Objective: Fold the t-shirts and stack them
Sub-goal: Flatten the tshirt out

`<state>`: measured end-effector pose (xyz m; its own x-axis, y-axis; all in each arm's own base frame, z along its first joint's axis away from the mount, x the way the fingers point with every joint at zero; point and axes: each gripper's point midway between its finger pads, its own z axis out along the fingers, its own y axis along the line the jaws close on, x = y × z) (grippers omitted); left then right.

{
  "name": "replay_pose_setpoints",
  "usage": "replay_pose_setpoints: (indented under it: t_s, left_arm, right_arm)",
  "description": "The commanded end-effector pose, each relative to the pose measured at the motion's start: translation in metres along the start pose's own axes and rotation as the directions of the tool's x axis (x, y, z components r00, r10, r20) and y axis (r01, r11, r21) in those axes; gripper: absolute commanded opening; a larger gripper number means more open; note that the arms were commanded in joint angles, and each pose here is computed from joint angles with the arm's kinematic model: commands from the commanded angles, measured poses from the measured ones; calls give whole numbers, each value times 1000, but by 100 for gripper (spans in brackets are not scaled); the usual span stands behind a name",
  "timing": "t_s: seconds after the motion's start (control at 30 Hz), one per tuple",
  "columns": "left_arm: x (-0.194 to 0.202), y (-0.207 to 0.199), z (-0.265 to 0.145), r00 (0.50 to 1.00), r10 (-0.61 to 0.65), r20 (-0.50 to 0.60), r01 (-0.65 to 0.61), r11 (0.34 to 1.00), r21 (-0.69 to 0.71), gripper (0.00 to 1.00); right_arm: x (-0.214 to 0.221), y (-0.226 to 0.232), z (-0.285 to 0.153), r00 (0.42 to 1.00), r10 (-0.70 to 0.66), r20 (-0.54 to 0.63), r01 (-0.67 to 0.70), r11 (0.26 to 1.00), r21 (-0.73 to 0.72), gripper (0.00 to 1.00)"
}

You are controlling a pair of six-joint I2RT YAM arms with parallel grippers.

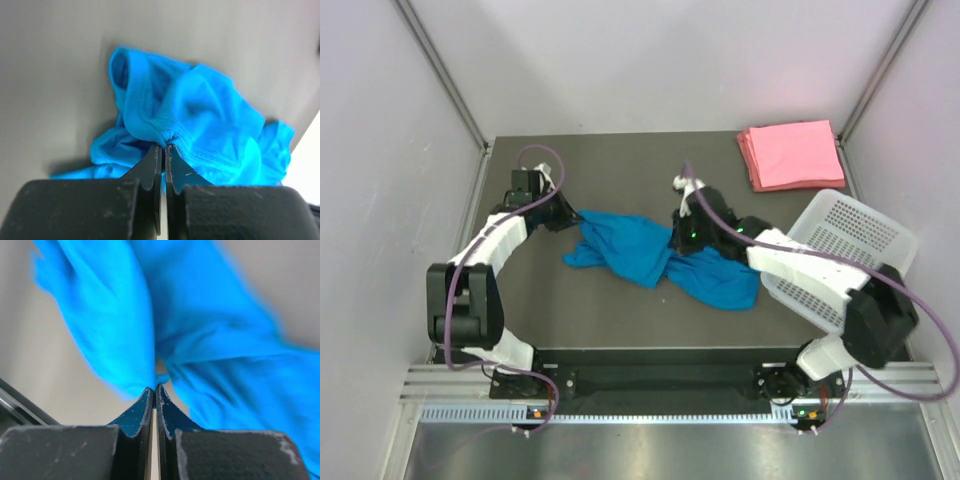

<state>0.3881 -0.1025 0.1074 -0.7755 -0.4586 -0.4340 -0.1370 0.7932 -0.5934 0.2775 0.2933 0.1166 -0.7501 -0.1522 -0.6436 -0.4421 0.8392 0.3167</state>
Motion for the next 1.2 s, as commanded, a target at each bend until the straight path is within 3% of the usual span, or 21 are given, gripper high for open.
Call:
replay_pose_setpoints:
  t_s: [0.0,0.07,0.2,0.3,0.47,0.53,0.6,0.7,0.73,0.83,0.97,1.03,1.17]
  left_arm:
    - [-54,-26,-55,977,92,190,-79,994,-72,0]
    - [-67,-32,-76,962,109,249,-86,991,-102,0]
    - [-75,-33,-101,935,112,337,-70,988,-134,0]
    - [-64,-15,-100,937,101,334,-44,984,-173,0]
    - [-44,16,-78,969,56,242,-13,984,-179,0]
    - [-35,36,-63,984,25,174,15,974,-227,2]
    - [-24,53,-58,994,-8,113,40,957,-288,9]
    - [-12,77,-51,994,-66,83,92,926,-365,32]
    - [-12,82,-54,993,-71,97,104,916,-388,42]
    - [-20,89,-74,984,-35,174,111,886,-450,53]
    - [-18,73,-98,982,44,181,40,901,-433,55]
    - [-2,58,-106,987,57,152,7,922,-388,55]
    - [60,0,-93,999,8,35,-3,991,-131,54]
  right_arm:
    - [-77,-3,-83,978,-50,203,36,997,70,0]
    - [-102,-8,-117,962,-43,270,18,995,93,0]
    - [-116,-6,-143,951,-30,308,4,996,85,0]
    - [-101,21,-132,955,24,296,2,996,-89,0]
    - [-20,64,-88,984,93,151,-48,959,-278,0]
    - [8,65,-70,990,105,93,-76,959,-272,0]
    - [28,74,-63,994,96,59,-75,954,-289,0]
    - [55,88,-49,997,81,17,-71,945,-320,0]
    - [59,94,-46,998,67,5,-62,943,-327,2]
    - [75,116,-42,999,-2,-41,-13,932,-362,12]
    - [80,123,-51,995,-74,-68,42,922,-385,30]
    - [70,111,-60,996,-71,-52,51,945,-322,37]
    - [47,80,-78,1000,9,15,-6,976,-220,44]
